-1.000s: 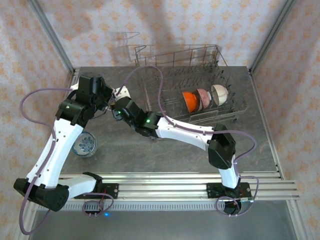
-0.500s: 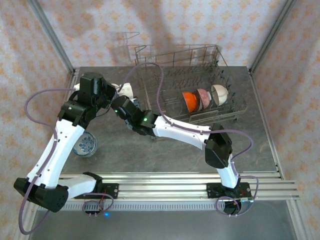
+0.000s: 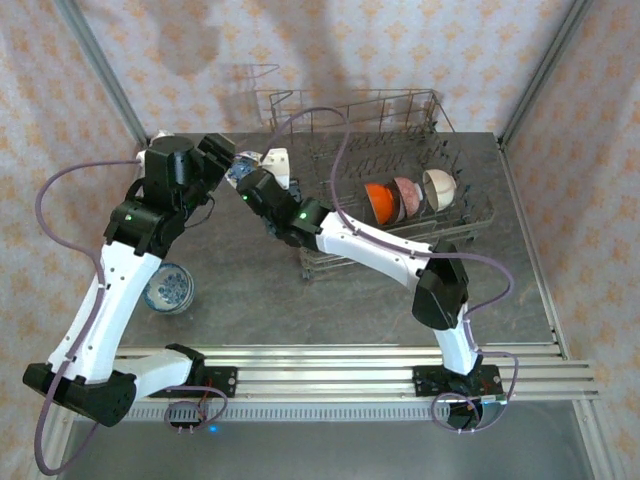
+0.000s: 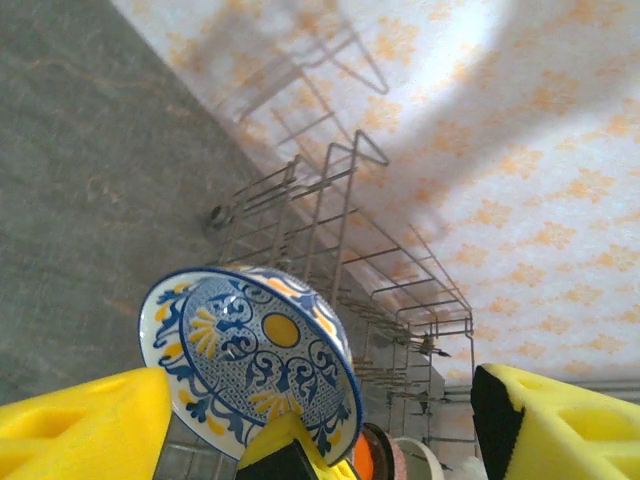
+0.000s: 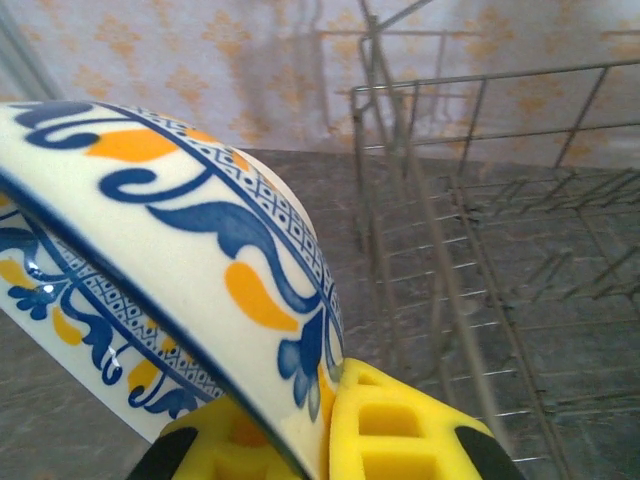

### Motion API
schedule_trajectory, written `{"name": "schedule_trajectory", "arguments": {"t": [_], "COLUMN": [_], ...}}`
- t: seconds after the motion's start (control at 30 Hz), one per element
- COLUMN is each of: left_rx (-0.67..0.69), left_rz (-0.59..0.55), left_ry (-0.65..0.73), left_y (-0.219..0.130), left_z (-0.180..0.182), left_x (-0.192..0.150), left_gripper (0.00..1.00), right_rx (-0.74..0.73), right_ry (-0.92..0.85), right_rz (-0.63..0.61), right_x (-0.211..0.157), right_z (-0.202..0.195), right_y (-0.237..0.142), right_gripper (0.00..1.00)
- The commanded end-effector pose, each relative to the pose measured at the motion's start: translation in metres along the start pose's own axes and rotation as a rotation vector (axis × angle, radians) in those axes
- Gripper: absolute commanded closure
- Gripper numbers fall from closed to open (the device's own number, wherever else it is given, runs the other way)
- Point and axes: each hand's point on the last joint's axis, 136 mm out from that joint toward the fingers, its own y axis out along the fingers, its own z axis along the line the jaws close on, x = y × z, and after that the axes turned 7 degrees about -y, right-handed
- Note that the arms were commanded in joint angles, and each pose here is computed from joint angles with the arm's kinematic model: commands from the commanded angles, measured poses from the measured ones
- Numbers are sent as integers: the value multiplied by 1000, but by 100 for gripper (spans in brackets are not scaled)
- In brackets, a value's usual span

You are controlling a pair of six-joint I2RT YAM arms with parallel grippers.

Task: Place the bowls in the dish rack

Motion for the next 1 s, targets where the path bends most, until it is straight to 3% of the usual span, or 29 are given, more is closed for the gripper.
{"name": "schedule_trajectory", "arguments": {"t": [0.0, 0.17, 0.43, 0.77, 0.97], "left_rx": [-84, -43, 78, 101, 156], "left_rz": [-33, -57, 14, 230, 373], "left_ry": [101, 308, 597, 619, 633], "left_y": [-11, -18, -11, 34, 60], "left_z": [-28, -29, -13, 30, 76], "left_x": [13, 22, 19, -21, -57], "left_gripper": [19, 18, 18, 21, 24], "right_rx": [-68, -169, -309, -586, -673], "right_ry": [81, 87, 158, 34, -68], "right_rz": [-85, -126, -136, -12, 71], "right_x": [44, 67, 88, 75, 60], "right_z": [-28, -66, -149, -234, -257], "right_y": [-22, -34, -62, -93, -101], "right_gripper": [100, 100, 100, 100, 100]}}
